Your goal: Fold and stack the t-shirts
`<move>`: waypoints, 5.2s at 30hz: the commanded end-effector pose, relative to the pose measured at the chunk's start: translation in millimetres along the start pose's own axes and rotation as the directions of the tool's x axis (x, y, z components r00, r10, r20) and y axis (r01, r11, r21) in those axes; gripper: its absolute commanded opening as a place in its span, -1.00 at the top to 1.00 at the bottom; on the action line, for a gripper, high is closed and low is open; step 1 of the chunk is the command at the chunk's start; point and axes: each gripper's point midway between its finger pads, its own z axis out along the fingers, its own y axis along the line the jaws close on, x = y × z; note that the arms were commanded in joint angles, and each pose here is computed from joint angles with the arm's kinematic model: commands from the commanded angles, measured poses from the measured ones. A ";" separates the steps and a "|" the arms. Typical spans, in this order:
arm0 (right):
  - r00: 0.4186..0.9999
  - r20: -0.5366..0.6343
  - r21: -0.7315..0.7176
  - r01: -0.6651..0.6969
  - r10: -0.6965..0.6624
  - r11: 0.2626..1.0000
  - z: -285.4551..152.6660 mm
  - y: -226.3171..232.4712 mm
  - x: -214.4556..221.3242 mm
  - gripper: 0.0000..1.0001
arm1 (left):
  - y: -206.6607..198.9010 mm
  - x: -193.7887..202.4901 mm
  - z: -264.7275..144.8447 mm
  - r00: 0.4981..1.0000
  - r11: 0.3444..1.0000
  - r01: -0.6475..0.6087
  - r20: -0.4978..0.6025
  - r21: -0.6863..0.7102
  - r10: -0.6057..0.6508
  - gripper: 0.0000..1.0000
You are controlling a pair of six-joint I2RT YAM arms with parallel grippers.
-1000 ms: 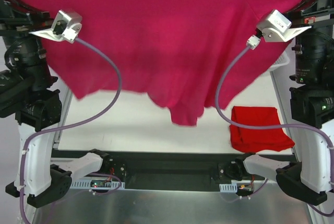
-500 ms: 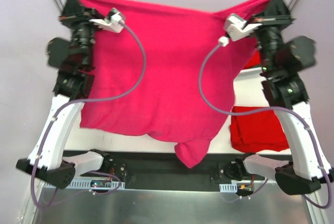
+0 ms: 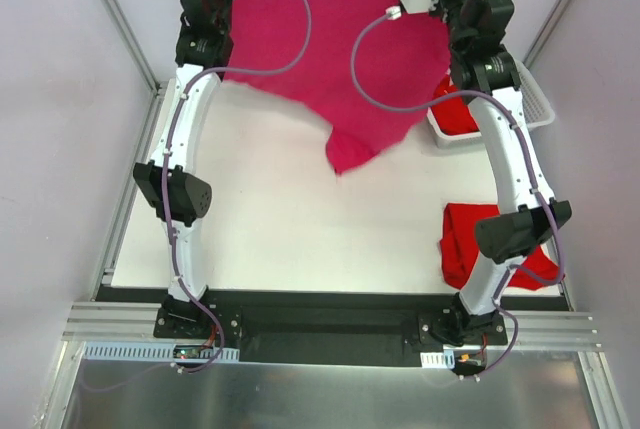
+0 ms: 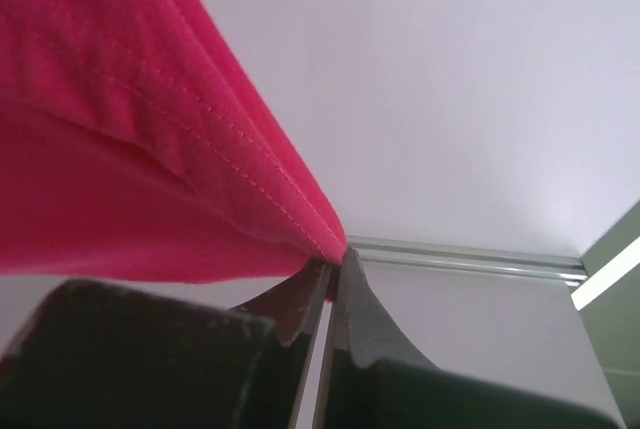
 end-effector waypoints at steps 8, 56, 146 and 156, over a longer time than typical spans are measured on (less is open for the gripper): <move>0.998 -0.059 0.168 -0.004 0.014 0.986 -39.0 -62.2 24.6 0.99 | 64.0 2.2 -44.8 0.998 0.991 -0.059 -0.013 -0.123 0.058 1.00; 0.999 -0.037 -0.111 -0.044 0.040 0.993 -55.5 21.6 3.0 0.99 | -48.7 24.3 -96.5 0.990 0.976 0.027 -0.141 0.218 0.004 1.00; 0.999 0.040 0.074 0.017 -0.020 0.997 -8.1 -53.2 -10.9 0.98 | 106.2 2.0 -52.1 0.997 0.995 -0.077 0.019 -0.071 0.078 1.00; 0.999 -0.019 0.170 0.040 -0.037 0.985 -87.2 -101.0 11.4 0.99 | 150.2 14.1 -150.6 0.998 0.993 -0.039 -0.050 -0.112 0.034 1.00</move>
